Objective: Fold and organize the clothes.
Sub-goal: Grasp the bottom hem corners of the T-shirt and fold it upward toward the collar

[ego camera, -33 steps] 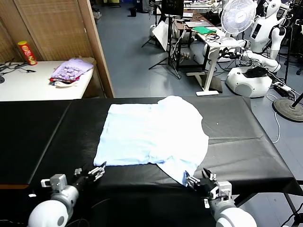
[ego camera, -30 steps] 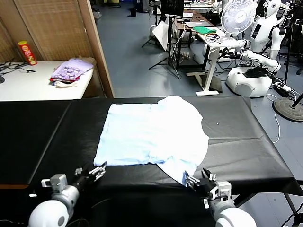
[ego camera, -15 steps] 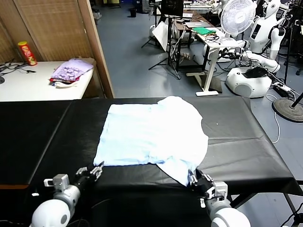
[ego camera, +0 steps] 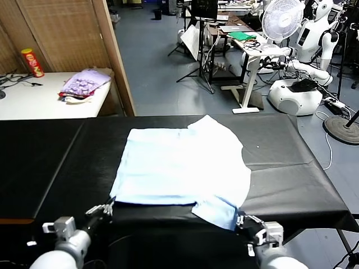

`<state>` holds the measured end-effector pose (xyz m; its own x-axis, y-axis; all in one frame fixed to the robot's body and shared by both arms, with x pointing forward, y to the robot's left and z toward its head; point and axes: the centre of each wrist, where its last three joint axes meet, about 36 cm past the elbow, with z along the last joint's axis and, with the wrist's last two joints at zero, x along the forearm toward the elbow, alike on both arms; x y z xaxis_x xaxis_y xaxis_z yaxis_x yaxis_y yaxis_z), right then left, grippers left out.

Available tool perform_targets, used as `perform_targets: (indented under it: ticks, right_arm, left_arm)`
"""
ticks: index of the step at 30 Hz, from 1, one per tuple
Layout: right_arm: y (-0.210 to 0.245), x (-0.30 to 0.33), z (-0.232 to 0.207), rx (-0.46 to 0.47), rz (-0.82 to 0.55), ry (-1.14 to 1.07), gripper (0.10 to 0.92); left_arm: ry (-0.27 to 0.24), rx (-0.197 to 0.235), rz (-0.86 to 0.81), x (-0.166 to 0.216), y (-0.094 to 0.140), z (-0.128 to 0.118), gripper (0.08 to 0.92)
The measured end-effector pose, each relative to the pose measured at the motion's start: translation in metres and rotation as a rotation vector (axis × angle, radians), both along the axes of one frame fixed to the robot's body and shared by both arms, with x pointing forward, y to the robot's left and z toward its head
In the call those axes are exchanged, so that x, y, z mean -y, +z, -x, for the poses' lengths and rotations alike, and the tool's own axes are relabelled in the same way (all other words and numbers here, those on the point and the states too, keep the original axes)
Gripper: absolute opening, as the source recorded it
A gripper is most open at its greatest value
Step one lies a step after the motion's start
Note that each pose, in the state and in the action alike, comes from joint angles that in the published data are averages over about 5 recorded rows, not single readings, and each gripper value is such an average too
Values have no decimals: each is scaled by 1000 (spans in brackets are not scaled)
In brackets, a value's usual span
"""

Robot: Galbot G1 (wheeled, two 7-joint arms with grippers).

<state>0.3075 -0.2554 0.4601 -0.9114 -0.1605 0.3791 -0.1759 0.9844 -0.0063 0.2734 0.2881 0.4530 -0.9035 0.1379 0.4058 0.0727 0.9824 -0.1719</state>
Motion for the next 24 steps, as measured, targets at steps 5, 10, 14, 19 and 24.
perform_targets:
  ticks: [5, 10, 14, 19, 24]
  right_arm:
    - [-14, 13, -43, 104, 71, 34, 122]
    - [-29, 20, -77, 147, 112, 57, 122]
    - [-46, 23, -99, 153, 144, 75, 122]
    - [-68, 23, -121, 128, 143, 102, 122]
    - [-77, 23, -132, 86, 112, 118, 151]
  left_arm:
    - [9, 76, -11, 3, 0, -18, 129]
    - [31, 132, -61, 1, -8, -43, 129]
    - [44, 150, -97, -1, -19, -62, 129]
    - [48, 152, -155, -5, -37, -84, 129]
    - [46, 127, -185, -8, -55, -101, 129]
